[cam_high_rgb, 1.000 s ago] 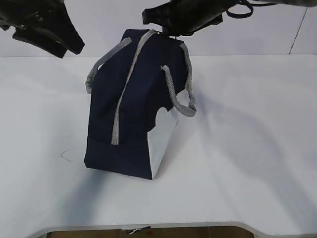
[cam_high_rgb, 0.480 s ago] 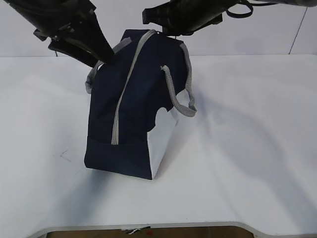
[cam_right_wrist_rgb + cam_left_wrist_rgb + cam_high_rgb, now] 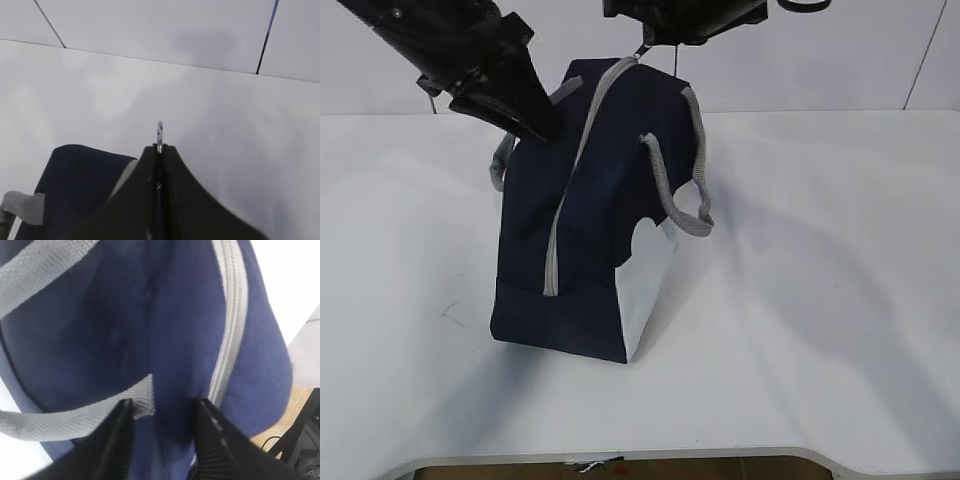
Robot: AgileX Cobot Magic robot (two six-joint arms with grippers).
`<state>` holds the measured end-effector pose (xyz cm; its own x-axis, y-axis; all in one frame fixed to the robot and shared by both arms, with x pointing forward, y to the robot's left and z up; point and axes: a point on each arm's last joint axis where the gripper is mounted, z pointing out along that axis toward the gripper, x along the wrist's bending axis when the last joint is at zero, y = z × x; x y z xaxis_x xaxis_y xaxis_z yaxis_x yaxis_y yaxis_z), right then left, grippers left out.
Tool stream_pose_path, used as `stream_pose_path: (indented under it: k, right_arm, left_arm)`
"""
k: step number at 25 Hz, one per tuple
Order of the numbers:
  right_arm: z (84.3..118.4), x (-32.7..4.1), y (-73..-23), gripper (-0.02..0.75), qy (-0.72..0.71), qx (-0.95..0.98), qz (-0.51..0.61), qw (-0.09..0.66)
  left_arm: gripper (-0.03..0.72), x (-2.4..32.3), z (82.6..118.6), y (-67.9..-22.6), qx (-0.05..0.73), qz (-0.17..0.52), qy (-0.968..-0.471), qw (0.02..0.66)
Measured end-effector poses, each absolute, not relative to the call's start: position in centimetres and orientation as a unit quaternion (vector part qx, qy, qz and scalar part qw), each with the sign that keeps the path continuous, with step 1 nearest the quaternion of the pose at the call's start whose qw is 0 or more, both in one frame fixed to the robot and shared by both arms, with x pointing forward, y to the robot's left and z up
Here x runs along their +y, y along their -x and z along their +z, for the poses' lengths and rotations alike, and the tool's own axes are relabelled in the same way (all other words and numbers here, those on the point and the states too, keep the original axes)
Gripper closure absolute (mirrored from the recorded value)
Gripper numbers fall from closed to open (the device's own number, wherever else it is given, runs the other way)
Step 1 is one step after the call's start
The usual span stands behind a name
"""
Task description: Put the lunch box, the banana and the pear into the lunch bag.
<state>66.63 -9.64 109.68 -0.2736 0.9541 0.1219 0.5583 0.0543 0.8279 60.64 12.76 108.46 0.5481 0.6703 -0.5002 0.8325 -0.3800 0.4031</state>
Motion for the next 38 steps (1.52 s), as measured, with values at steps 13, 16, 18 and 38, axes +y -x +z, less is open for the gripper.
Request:
stream_pose_path:
  k: [13, 16, 18, 38]
  right_arm:
    - [110.2, -9.5, -66.7, 0.721, -0.553, 0.678, 0.421, 0.238]
    - [110.0, -9.6, -66.8, 0.721, -0.548, 0.683, 0.415, 0.247]
    - [109.4, -9.7, -67.3, 0.721, -0.55, 0.684, 0.411, 0.249]
    - [102.3, -11.9, -71.1, 0.721, -0.597, 0.677, 0.366, 0.227]
  left_arm:
    - [0.673, 13.1, 110.6, -59.3, 0.37, -0.038, -0.877, 0.303]
    - [0.673, 12.6, 111.5, -58.4, 0.346, -0.008, -0.892, 0.29]
    - [0.673, 12.3, 111.9, -57.9, 0.335, 0.003, -0.898, 0.284]
    - [0.674, 12.4, 112.4, -57.5, 0.326, 0.02, -0.904, 0.277]
